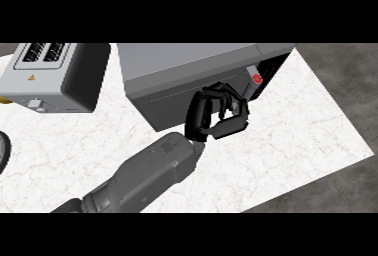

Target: Pick up the milk, place it into the microwave and close the microwave

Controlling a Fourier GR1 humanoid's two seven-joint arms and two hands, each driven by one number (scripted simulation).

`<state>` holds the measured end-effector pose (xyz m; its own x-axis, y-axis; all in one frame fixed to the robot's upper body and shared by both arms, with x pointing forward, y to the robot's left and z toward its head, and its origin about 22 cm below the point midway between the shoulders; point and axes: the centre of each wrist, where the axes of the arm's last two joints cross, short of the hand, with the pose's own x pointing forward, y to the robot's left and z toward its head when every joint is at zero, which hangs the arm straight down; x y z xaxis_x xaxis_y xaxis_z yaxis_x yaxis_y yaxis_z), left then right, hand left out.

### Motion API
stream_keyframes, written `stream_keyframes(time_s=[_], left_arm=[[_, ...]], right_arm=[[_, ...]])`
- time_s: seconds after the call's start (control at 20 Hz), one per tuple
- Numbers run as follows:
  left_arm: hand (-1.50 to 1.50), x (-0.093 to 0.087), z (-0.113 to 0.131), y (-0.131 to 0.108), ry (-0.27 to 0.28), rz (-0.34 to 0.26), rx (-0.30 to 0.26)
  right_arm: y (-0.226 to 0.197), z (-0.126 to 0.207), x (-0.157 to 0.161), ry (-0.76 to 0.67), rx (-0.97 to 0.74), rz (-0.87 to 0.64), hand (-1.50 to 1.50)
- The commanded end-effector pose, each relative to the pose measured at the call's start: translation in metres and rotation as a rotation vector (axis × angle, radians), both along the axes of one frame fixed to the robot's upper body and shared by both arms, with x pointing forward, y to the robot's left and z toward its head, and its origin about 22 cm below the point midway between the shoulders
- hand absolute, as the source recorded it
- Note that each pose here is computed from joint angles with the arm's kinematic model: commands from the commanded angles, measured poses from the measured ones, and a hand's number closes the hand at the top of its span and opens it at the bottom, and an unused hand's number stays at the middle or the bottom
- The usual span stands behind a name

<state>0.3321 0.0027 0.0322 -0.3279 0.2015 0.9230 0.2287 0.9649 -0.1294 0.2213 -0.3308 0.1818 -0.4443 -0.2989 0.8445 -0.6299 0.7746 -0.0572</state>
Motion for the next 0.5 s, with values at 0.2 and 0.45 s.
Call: stream_keyframes(time_s=[0.2,0.45], left_arm=[[1.5,0.025,0.013,0.004,0.026,0.045,0.002],[1.5,0.023,0.008,0.006,0.021,0.052,0.008]], right_arm=[[-0.001,0.006,0.0,0.01,-0.001,0.032,-1.5],[-0.007,0.012,0.0,0.004,-0.019,0.029,-1.5]])
